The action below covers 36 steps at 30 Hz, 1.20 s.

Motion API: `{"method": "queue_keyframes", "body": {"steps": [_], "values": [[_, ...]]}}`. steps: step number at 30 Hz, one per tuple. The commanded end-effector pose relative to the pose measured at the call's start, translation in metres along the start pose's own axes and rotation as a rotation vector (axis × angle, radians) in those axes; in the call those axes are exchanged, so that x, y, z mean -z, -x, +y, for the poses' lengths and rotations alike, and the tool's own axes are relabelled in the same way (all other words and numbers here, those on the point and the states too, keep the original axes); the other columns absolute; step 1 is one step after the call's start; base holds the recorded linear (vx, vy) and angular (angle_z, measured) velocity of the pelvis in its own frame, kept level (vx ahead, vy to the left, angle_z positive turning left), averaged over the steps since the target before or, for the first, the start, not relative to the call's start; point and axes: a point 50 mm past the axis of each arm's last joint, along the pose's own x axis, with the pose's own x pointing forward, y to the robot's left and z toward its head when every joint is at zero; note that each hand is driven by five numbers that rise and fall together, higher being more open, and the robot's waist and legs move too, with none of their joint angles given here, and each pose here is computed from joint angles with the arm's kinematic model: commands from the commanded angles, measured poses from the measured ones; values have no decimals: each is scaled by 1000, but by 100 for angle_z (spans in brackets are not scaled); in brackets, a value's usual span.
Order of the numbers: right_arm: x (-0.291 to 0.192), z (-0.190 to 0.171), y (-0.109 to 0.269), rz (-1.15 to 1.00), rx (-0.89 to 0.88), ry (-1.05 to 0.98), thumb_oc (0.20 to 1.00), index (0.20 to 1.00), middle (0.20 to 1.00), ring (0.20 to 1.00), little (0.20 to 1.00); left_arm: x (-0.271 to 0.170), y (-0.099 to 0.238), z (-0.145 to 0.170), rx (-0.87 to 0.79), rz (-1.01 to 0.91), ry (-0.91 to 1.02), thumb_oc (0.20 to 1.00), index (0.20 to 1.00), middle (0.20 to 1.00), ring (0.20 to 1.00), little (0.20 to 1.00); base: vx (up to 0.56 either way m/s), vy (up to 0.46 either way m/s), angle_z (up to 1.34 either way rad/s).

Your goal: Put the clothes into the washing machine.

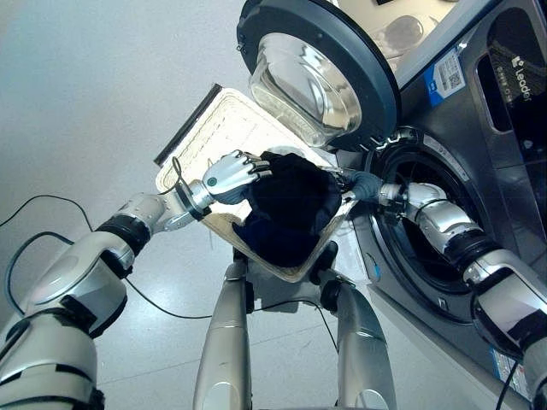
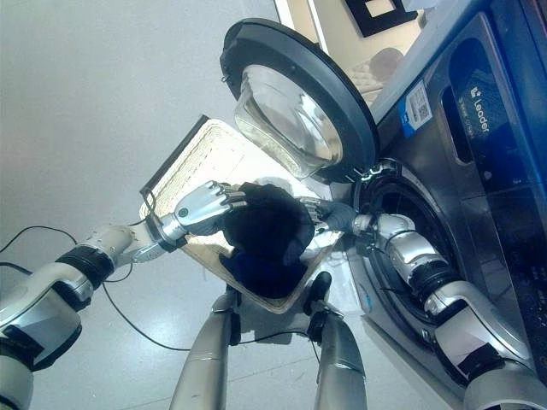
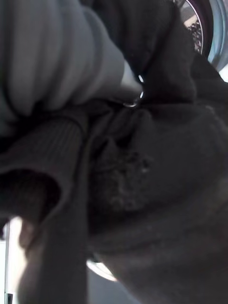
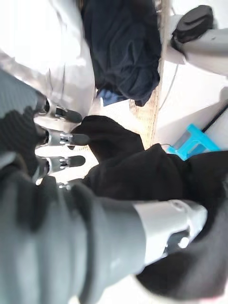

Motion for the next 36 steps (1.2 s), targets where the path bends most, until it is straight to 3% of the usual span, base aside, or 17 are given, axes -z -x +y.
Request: {"method": "queue_keyframes", "body": {"steps": [1,13,23,27,28,30,31,36], "values": [[-12,-8,15,-85,-26,-29,1000,1000,1000,1000,1000,-4,-10,10,-154,0,49,200,200,200,200,200,0,0,0],[-14,18,-17,-162,-260,-176,1000,1000,1000,1000,1000,-10,-31,14,-235,-30,64,200,200,200,200,200,-1,2,-1],[-13,20,-25,-140,-261,-174,1000,1000,1000,1000,1000,-11,-41,18,-264,-38,76,200,200,200,200,200,0,0,0],[-8,19,-29,-86,-225,-144,1000,1000,1000,1000,1000,-12,-45,19,-277,-42,84,200,200,200,200,200,0,0,0],[1,7,-30,13,-37,-29,1000,1000,1000,1000,1000,-15,-51,20,-294,-53,97,200,200,200,200,200,0,0,0],[1,7,-30,13,-37,-29,1000,1000,1000,1000,1000,-15,-51,20,-294,-53,97,200,200,200,200,200,0,0,0],[0,-2,-31,24,88,12,1000,1000,1000,1000,1000,-17,-56,20,-306,-55,107,200,200,200,200,200,0,0,0],[-1,5,-50,38,147,-1,1000,1000,1000,1000,1000,-25,-70,19,-350,-62,134,200,200,200,200,200,0,0,0]]}}
